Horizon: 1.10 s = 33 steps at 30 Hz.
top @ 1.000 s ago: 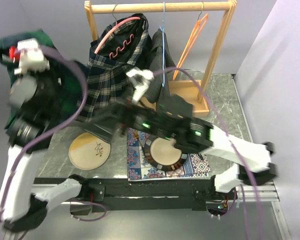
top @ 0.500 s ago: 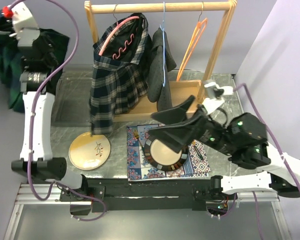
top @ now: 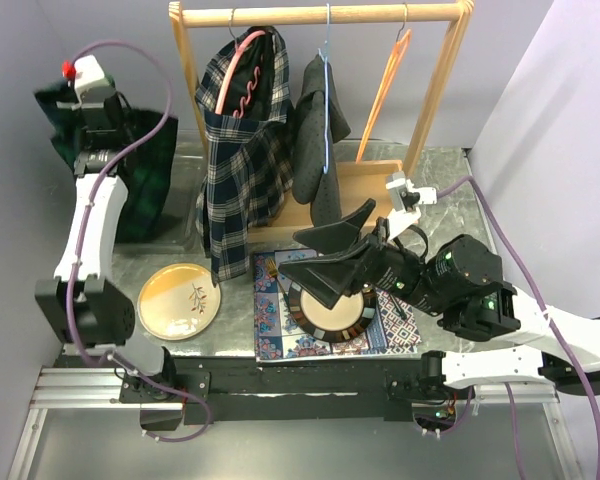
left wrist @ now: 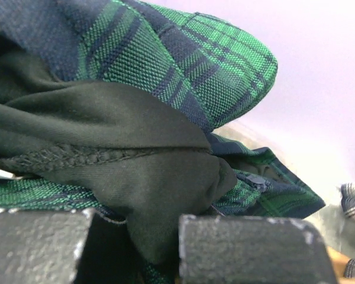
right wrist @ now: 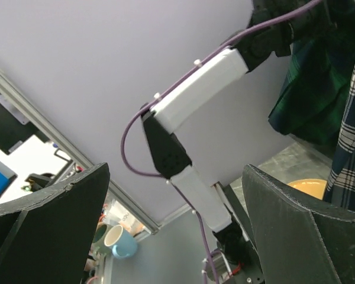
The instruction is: Remove the skirt from the hanger
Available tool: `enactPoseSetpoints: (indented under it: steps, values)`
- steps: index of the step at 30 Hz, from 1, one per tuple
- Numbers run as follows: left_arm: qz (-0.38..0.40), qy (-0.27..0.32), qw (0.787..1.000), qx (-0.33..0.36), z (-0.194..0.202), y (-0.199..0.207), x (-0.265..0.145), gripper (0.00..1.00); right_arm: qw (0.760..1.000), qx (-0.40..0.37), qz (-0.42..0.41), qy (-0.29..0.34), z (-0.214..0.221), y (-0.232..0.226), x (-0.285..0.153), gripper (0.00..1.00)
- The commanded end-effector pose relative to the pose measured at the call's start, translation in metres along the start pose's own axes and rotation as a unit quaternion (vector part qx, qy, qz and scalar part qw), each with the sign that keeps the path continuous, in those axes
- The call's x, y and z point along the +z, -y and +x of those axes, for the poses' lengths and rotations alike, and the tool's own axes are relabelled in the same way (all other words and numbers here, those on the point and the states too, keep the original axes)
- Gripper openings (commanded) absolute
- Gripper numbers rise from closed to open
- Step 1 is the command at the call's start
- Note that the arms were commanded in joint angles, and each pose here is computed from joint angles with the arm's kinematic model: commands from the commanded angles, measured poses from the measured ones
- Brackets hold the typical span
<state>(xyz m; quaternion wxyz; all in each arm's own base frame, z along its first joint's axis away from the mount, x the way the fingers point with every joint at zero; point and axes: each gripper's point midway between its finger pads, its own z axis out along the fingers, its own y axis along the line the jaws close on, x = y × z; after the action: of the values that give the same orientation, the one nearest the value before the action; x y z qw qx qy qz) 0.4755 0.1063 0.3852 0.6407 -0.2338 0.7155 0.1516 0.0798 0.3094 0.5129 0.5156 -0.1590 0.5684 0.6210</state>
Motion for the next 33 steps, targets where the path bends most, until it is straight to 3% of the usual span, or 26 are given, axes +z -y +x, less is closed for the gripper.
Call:
enactPoseSetpoints:
  steps: [1,9,15,22,28,29,31,32,33]
  values:
    - [0.058,-0.04,0.992,-0.101,0.03,-0.007,0.035,0.01,0.999,0.003,-0.008,0.051,-0.03,-0.007,-0.009,1.0]
    - [0.171,-0.154,0.962,-0.15,0.124,0.026,0.054,0.01,0.997,0.007,0.013,0.073,-0.033,0.007,-0.023,1.0]
    - [0.174,-0.246,0.938,-0.169,0.2,0.045,0.087,0.01,0.996,0.006,0.025,0.08,-0.035,0.012,-0.026,1.0]
    - [0.241,-0.253,0.919,-0.184,0.218,0.074,0.105,0.06,0.995,-0.003,0.045,0.087,-0.039,0.02,-0.032,1.0]
    - [0.262,-0.247,0.915,-0.182,0.225,0.088,0.122,0.11,0.994,-0.018,0.06,0.094,-0.041,0.027,-0.035,1.0]
    - [0.261,-0.249,0.915,-0.178,0.23,0.086,0.124,0.13,0.993,-0.019,0.068,0.097,-0.041,0.031,-0.036,1.0]
    - [0.26,-0.249,0.918,-0.168,0.227,0.087,0.126,0.3,0.992,-0.019,0.073,0.1,-0.042,0.033,-0.037,1.0]
    - [0.251,-0.223,0.93,-0.153,0.201,0.083,0.129,0.39,0.992,-0.021,0.072,0.098,-0.042,0.032,-0.037,1.0]
    - [0.236,-0.214,0.937,-0.145,0.188,0.078,0.127,0.56,0.992,-0.018,0.071,0.098,-0.043,0.031,-0.037,1.0]
